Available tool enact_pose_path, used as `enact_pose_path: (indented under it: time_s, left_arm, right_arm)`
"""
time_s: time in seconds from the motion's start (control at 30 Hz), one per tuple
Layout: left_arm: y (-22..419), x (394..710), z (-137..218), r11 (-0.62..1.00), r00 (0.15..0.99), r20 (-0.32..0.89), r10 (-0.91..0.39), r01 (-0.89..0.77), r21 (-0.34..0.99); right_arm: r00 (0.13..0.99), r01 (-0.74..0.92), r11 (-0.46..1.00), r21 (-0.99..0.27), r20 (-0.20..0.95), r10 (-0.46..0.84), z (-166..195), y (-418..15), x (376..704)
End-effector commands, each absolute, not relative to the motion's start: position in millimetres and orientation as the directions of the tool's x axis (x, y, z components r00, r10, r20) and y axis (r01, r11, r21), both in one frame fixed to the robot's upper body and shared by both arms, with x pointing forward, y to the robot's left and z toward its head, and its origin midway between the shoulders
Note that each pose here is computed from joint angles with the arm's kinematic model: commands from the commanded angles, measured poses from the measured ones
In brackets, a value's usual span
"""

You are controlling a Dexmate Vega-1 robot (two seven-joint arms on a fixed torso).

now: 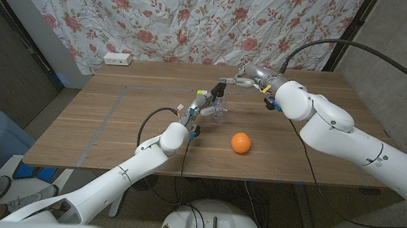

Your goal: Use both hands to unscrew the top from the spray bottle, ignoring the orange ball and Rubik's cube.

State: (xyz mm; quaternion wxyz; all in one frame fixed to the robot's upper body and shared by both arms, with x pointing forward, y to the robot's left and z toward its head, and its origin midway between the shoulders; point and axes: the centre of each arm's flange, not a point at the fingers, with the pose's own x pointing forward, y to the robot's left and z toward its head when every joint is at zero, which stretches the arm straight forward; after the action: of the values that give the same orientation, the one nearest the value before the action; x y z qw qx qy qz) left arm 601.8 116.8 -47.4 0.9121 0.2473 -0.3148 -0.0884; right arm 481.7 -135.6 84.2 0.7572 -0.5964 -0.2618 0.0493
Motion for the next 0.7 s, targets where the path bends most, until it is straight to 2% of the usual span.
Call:
enact_pose_path:
  time_s: [0.03,0.7]
  left_arm:
    - [114.2,603.8,-48.7,0.861,0.790,0.522,-0.321,0.013,0.509]
    - [110.1,599.4,-51.8,0.858,0.794,0.516,-0.319,0.011,0.513]
  right_arm:
    - [0.867,0.230,0.303,-0.925,0.336,0.367,79.8,-127.8,481.4]
    - [0.879,0.213,0.273,-0.938,0.306,0.366,79.8,-115.7,478.7]
